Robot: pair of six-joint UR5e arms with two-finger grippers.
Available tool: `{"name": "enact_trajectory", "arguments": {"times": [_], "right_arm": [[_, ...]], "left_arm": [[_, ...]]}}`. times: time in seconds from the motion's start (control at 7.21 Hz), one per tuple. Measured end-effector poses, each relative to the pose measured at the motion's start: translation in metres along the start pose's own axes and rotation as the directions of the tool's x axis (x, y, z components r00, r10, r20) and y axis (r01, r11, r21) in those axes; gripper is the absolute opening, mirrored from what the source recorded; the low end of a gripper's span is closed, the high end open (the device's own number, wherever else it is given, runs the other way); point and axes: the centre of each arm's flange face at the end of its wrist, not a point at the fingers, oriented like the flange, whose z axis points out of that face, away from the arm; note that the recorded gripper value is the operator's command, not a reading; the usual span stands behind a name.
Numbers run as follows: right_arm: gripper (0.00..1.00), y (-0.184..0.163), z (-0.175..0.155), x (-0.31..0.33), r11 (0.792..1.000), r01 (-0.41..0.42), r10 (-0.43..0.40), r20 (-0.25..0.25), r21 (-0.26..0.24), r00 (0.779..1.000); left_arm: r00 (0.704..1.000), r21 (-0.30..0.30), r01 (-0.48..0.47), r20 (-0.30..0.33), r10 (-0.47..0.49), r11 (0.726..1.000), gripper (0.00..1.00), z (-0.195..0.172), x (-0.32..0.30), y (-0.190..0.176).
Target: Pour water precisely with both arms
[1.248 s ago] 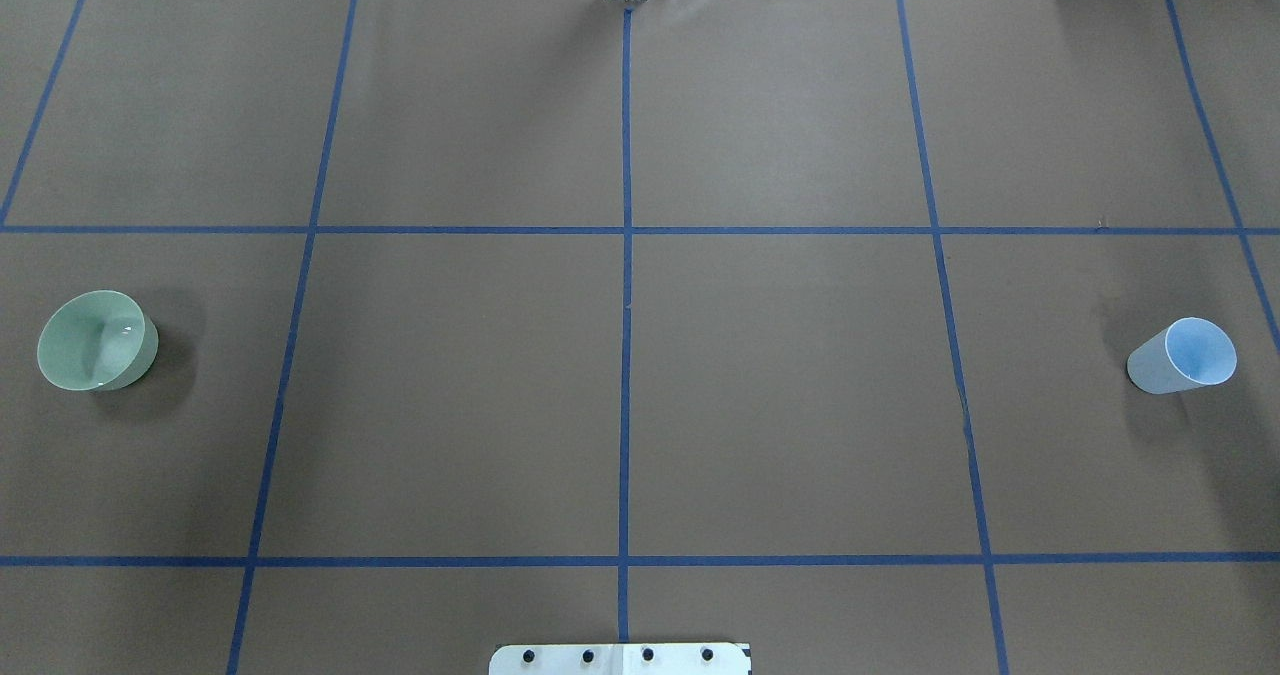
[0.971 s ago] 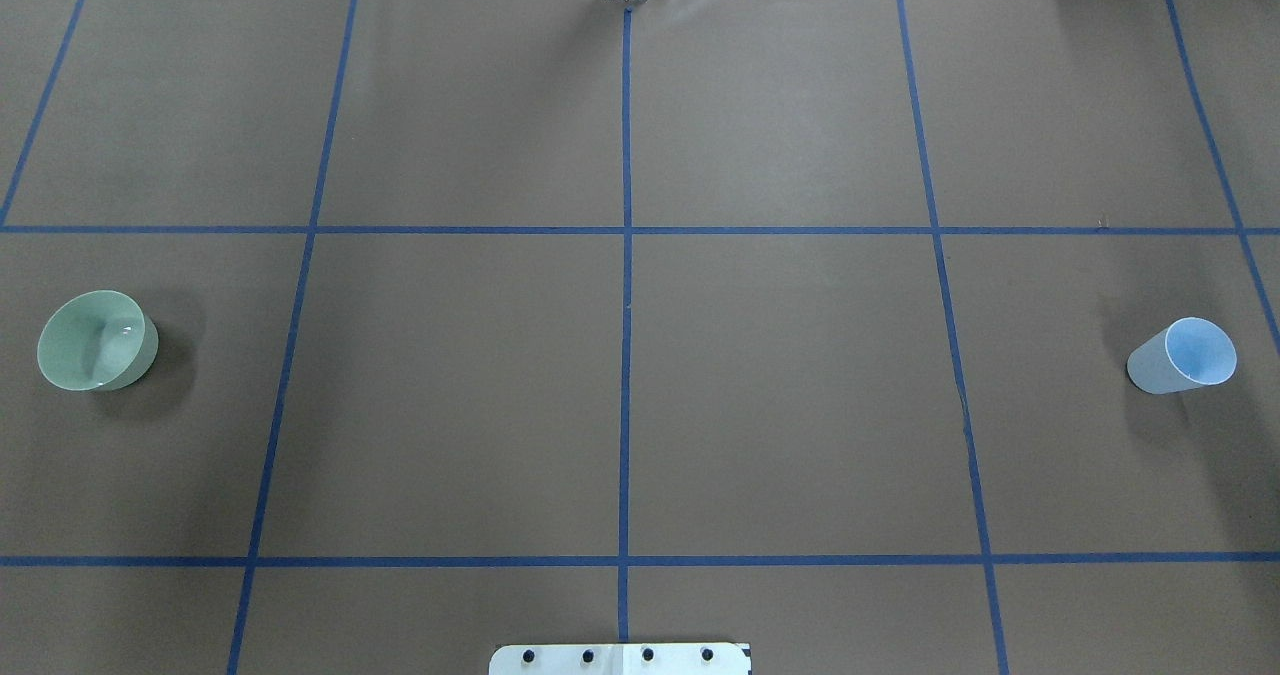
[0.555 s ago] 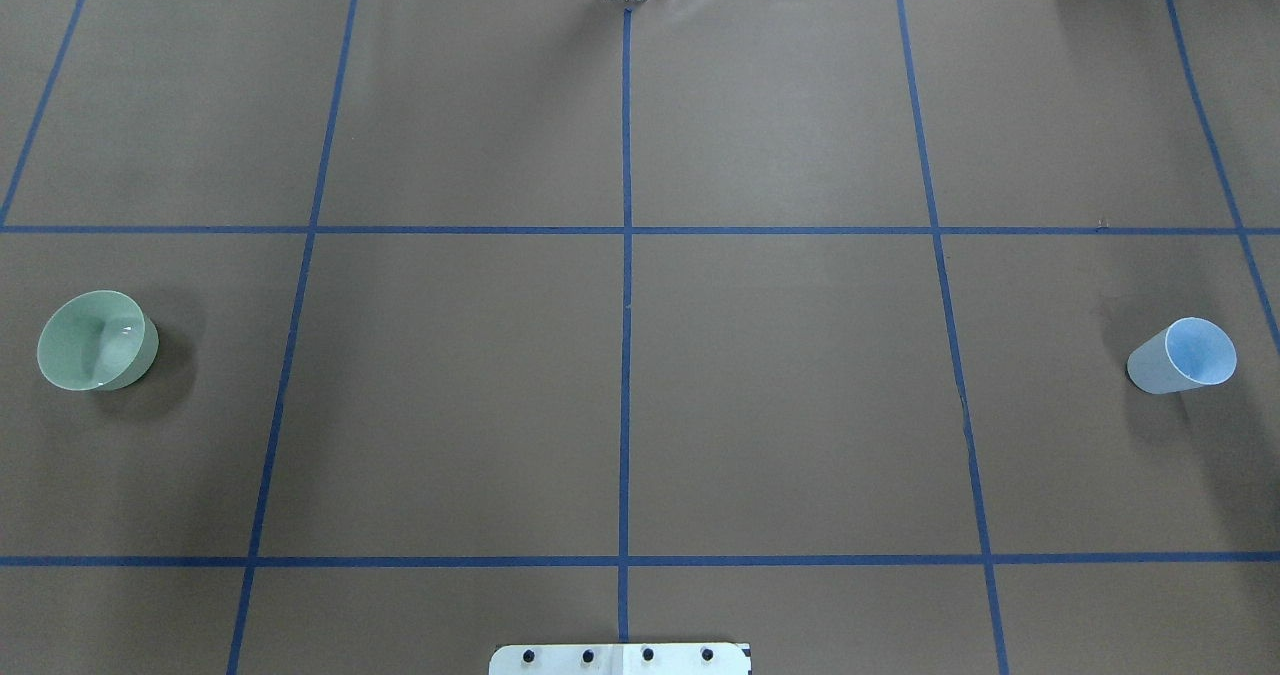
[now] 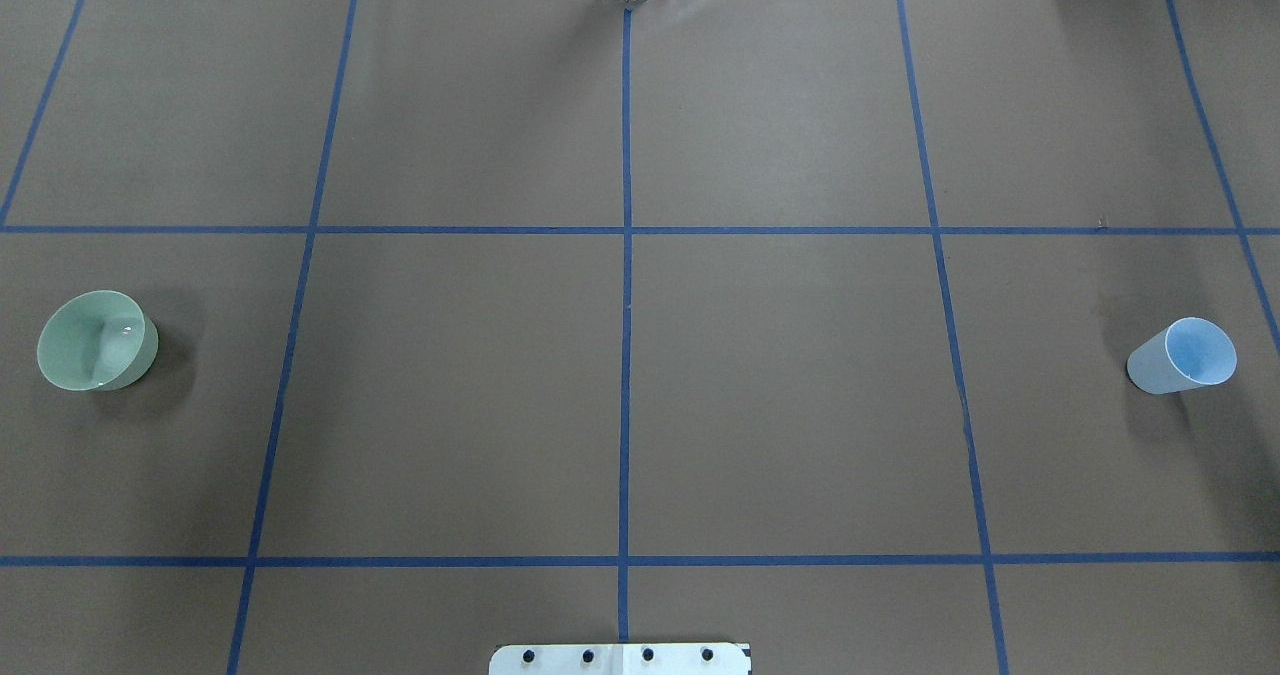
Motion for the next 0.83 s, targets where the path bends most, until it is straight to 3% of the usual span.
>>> {"name": "enact_trajectory", "arguments": {"times": [0.28, 0.55, 0.83], "right_arm": [[1.0, -0.005, -0.001, 0.0, 0.998, 0.029, -0.029, -0.002, 0.047, 1.0], [1.0, -0.002, 0.007, 0.006, 0.999, 0.002, -0.003, 0.009, 0.039, 1.0], [1.0, -0.002, 0.006, 0.004, 0.998, -0.04, 0.039, 0.02, 0.046, 0.999]], "left_arm": [[0.997, 0.074, -0.075, 0.013, 0.074, 0.994, 1.0, 0.001, -0.002, -0.011], [0.999, 0.093, -0.034, 0.003, 0.034, 0.995, 1.0, 0.011, 0.003, -0.018], [0.998, 0.091, -0.058, -0.032, 0.061, 0.994, 1.0, 0.054, 0.028, -0.024]]}}
